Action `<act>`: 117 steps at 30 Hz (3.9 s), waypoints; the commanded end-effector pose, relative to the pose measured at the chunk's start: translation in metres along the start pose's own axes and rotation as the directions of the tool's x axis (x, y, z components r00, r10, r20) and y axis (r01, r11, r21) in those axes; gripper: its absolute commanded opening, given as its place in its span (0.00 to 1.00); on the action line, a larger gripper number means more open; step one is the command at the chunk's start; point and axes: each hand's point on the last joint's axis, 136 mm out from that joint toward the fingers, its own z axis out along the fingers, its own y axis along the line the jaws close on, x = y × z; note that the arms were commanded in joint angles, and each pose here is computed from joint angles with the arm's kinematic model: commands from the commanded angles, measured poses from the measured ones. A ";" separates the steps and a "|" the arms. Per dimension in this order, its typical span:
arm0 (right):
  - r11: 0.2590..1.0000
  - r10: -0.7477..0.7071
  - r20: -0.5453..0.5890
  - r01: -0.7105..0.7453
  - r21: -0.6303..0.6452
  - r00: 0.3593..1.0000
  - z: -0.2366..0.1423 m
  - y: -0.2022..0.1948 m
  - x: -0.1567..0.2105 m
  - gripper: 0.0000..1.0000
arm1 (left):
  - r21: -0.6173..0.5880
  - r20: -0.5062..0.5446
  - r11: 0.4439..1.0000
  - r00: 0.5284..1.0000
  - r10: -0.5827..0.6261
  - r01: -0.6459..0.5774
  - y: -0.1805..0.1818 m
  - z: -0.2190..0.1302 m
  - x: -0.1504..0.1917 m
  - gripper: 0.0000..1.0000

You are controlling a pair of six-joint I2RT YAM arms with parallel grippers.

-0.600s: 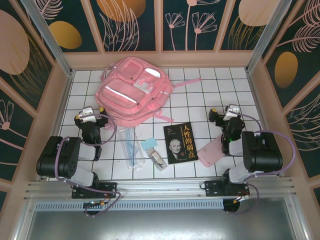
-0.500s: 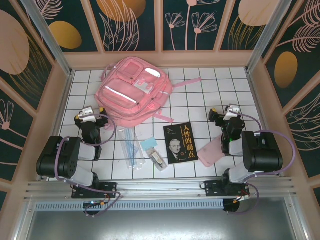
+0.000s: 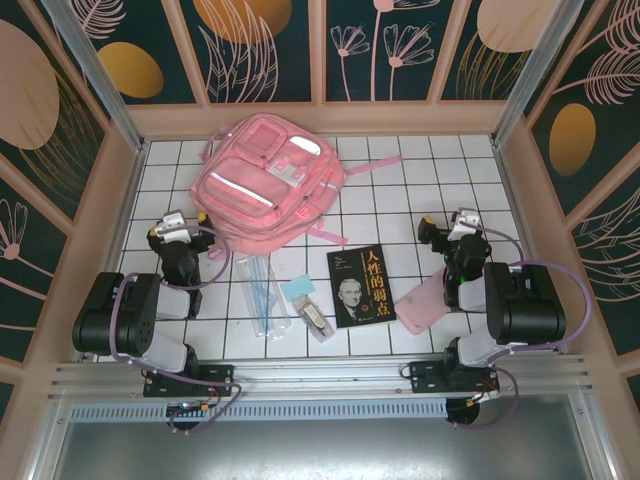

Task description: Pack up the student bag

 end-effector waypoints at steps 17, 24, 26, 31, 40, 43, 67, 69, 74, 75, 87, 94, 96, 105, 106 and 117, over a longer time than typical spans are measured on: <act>0.982 0.164 -0.070 -0.155 0.112 0.984 0.011 0.006 -0.080 0.99 | -0.136 -0.204 0.897 0.875 -0.440 0.420 -0.016 0.025 -0.060 0.99; 0.973 0.226 -0.283 -0.227 0.029 0.932 0.010 0.067 -0.062 0.99 | -0.219 -0.451 0.735 0.601 -0.660 0.642 -0.084 -0.012 -0.006 0.99; 0.972 0.216 -0.331 -0.234 -0.015 0.918 0.008 0.090 -0.053 0.99 | -0.237 -0.514 0.692 0.517 -0.685 0.682 -0.100 -0.023 0.014 0.99; 0.959 0.185 -0.420 -0.256 -0.119 0.889 0.001 0.142 -0.040 0.99 | -0.289 -0.570 0.676 0.446 -0.690 0.678 -0.114 -0.029 0.048 0.92; 0.958 0.150 -0.450 -0.242 -0.156 0.880 -0.010 0.175 -0.029 0.99 | -0.398 -0.506 0.684 0.476 -0.719 0.611 -0.090 -0.024 0.086 0.90; 0.958 0.148 -0.459 -0.242 -0.154 0.876 -0.008 0.176 -0.024 0.98 | -0.400 -0.514 0.693 0.480 -0.711 0.600 -0.093 -0.017 0.098 0.75; 0.646 -0.166 -0.499 -0.289 -0.706 0.851 0.016 0.299 0.019 0.52 | -0.159 -0.505 0.525 0.388 -0.771 0.836 -0.131 -0.028 -0.042 0.00; 0.651 -0.167 -0.508 -0.292 -0.701 0.845 0.024 0.299 0.030 0.51 | -0.154 -0.504 0.513 0.380 -0.776 0.844 -0.132 -0.029 -0.045 0.00; 0.629 -0.154 -0.517 -0.320 -0.709 0.842 0.024 0.302 0.045 0.50 | -0.134 -0.504 0.472 0.350 -0.790 0.871 -0.136 -0.030 -0.057 0.00; 0.626 -0.145 -0.519 -0.328 -0.707 0.843 0.024 0.301 0.047 0.50 | -0.131 -0.506 0.464 0.343 -0.791 0.876 -0.138 -0.030 -0.060 0.00; 0.620 -0.062 -0.494 -0.354 -0.700 0.867 0.041 0.305 0.054 0.54 | -0.132 -0.510 0.408 0.291 -0.810 0.903 -0.143 -0.033 -0.087 0.00; 0.607 -0.040 -0.488 -0.367 -0.705 0.872 0.046 0.309 0.056 0.54 | -0.127 -0.505 0.388 0.277 -0.818 0.913 -0.146 -0.032 -0.103 0.00; 0.589 -0.040 -0.488 -0.374 -0.717 0.872 0.045 0.313 0.056 0.53 | -0.125 -0.505 0.388 0.278 -0.817 0.913 -0.146 -0.031 -0.106 0.00; 0.580 -0.051 -0.518 -0.397 -0.711 0.854 0.039 0.313 0.069 0.51 | -0.148 -0.502 0.362 0.246 -0.829 0.920 -0.146 -0.030 -0.096 0.00; 0.580 -0.050 -0.518 -0.397 -0.711 0.854 0.040 0.314 0.069 0.51 | -0.146 -0.504 0.362 0.246 -0.828 0.921 -0.147 -0.030 -0.097 0.00; 0.582 -0.047 -0.475 -0.362 -0.728 0.879 0.047 0.317 0.056 0.17 | -0.153 -0.500 0.347 0.230 -0.835 0.925 -0.144 -0.035 -0.095 0.00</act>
